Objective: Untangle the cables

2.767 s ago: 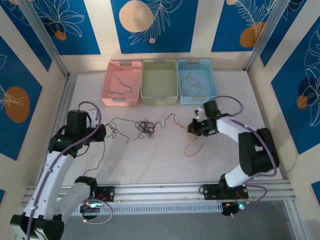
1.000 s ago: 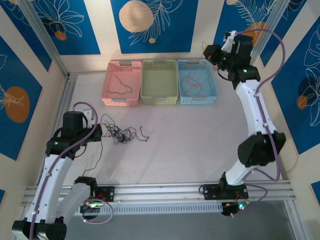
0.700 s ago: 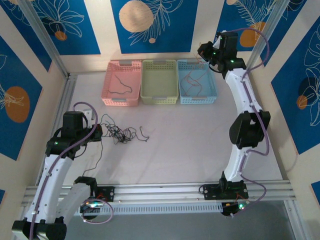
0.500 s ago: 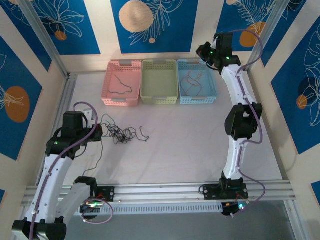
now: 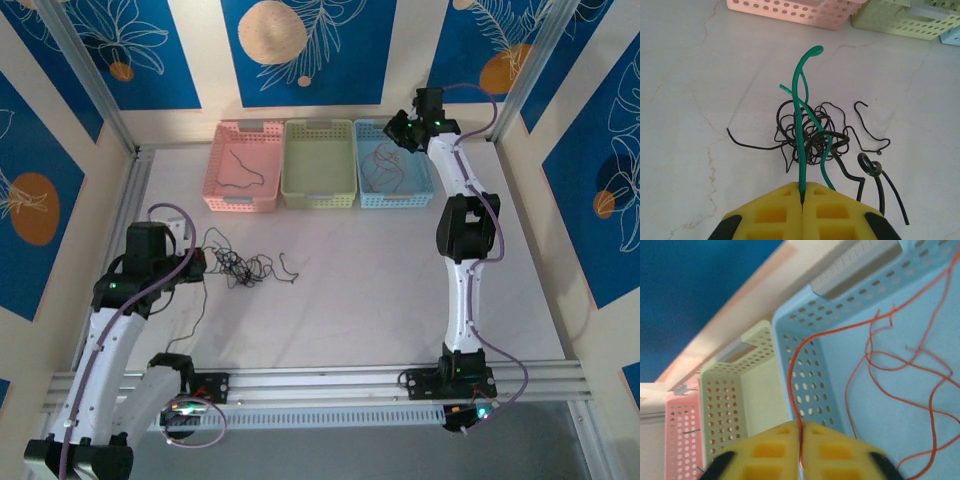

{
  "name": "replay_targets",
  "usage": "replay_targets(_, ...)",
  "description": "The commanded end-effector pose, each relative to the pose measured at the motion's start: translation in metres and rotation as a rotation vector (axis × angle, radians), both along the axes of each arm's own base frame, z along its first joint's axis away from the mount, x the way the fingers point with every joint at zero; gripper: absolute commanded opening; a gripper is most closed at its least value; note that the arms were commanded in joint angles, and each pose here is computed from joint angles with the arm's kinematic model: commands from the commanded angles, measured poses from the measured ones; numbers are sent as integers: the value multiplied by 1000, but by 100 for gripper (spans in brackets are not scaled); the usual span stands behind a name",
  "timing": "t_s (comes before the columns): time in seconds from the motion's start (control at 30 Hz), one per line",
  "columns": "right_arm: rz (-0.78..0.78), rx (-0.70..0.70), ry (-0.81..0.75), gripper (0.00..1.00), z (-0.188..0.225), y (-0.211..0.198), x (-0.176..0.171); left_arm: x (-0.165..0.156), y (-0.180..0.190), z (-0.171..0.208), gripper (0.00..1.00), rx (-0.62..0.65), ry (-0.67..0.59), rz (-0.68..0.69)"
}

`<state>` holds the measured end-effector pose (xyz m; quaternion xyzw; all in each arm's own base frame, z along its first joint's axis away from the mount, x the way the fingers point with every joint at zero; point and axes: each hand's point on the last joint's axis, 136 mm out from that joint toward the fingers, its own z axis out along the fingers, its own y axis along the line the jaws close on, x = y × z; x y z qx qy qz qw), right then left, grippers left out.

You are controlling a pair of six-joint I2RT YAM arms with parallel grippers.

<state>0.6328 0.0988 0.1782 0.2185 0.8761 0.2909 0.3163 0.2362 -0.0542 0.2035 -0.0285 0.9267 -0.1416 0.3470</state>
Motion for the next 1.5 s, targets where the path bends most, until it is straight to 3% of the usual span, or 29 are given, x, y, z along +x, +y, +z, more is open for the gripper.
replay_targets(0.0, 39, -32, 10, 34, 12, 8, -13, 3, -2, 0, 0, -23, -7, -2)
replay_targets(0.23, 98, -94, -41, 41, 49, 24, -54, 3, -3, -2, 0, -26, 4, -7)
replay_targets(0.43, 238, -108, -167, 41, 79, 65, -139, 4, -7, -6, 0, -42, 19, -21)
replay_targets(0.7, 495, -20, -100, 39, 17, 139, -282, 4, -34, -4, 0, -161, 24, -137)
replay_targets(0.9, 677, -26, -2, 37, -33, 169, -353, -7, -77, 7, 0, -318, 21, -326)
replay_targets(1.1, 632, -57, 4, 36, -43, 144, -371, -13, -117, 43, 0, -609, -2, -442)
replay_targets(1.3, 532, -29, -98, 37, -11, 105, -369, -12, -150, 75, 0, -727, -18, -544)
replay_targets(1.37, 510, -23, -134, 40, -1, 95, -368, -13, -159, 73, 0, -714, -11, -571)
replay_targets(1.47, 493, -7, -159, 43, 4, 87, -370, 3, -143, 31, 0, -552, 68, -429)
